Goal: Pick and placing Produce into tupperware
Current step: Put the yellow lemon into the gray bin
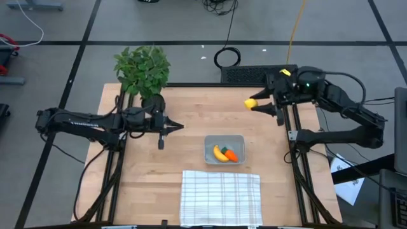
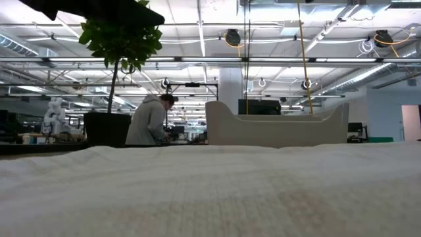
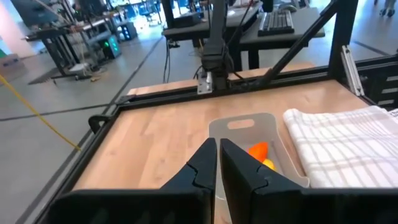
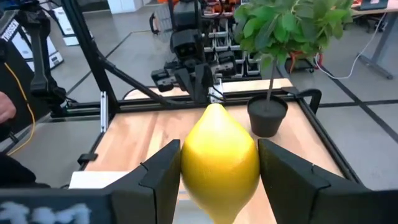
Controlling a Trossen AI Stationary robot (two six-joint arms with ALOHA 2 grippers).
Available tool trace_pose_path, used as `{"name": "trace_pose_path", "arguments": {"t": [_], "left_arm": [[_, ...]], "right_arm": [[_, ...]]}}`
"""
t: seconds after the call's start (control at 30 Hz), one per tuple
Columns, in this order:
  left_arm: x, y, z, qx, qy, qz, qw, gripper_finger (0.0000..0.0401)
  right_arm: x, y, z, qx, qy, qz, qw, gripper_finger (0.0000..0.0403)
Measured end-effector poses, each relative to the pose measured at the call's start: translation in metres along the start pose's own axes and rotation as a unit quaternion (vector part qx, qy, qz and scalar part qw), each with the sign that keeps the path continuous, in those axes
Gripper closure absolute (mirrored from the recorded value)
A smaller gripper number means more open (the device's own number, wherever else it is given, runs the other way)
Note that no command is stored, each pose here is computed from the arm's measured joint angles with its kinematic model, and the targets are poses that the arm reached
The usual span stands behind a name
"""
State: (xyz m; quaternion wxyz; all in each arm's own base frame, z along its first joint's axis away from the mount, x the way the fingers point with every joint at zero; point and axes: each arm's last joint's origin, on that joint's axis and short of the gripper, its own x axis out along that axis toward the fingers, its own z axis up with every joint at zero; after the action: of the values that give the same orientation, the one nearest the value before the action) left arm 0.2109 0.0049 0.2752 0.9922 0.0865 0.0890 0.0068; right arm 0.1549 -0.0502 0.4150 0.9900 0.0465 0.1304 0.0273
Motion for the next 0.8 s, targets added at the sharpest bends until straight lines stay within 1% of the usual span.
{"name": "trace_pose_path", "arguments": {"t": [0.1,0.27,0.4,0.5,0.67,0.73,0.8], "left_arm": [[0.000,-0.002,-0.004,0.002,-0.004,0.008,1.000,0.0375],[0.000,-0.001,-0.007,0.002,0.003,0.027,1.000,0.0375],[0.000,-0.001,-0.007,0.006,0.005,0.033,0.999,0.0375],[0.000,-0.001,-0.007,0.007,0.005,0.033,0.999,0.0375],[0.000,-0.001,-0.007,0.010,0.005,0.033,0.999,0.0375],[0.000,-0.001,-0.007,0.015,0.006,0.033,0.999,0.0375],[0.000,0.000,-0.007,0.019,0.006,0.034,0.999,0.0375]], "right_arm": [[-0.007,0.003,-0.016,-0.012,-0.013,-0.003,1.000,0.0221],[-0.012,0.003,-0.052,-0.041,-0.053,-0.043,0.997,0.0220],[-0.010,-0.007,-0.080,-0.056,-0.091,-0.098,0.989,0.0220],[-0.006,-0.017,-0.097,-0.055,-0.100,-0.123,0.986,0.0220],[0.000,-0.034,-0.116,-0.042,-0.106,-0.083,0.990,0.0220],[0.001,-0.040,-0.122,-0.030,-0.117,-0.070,0.990,0.0220],[0.004,-0.043,-0.127,-0.009,-0.139,-0.041,0.989,0.0220]]}}
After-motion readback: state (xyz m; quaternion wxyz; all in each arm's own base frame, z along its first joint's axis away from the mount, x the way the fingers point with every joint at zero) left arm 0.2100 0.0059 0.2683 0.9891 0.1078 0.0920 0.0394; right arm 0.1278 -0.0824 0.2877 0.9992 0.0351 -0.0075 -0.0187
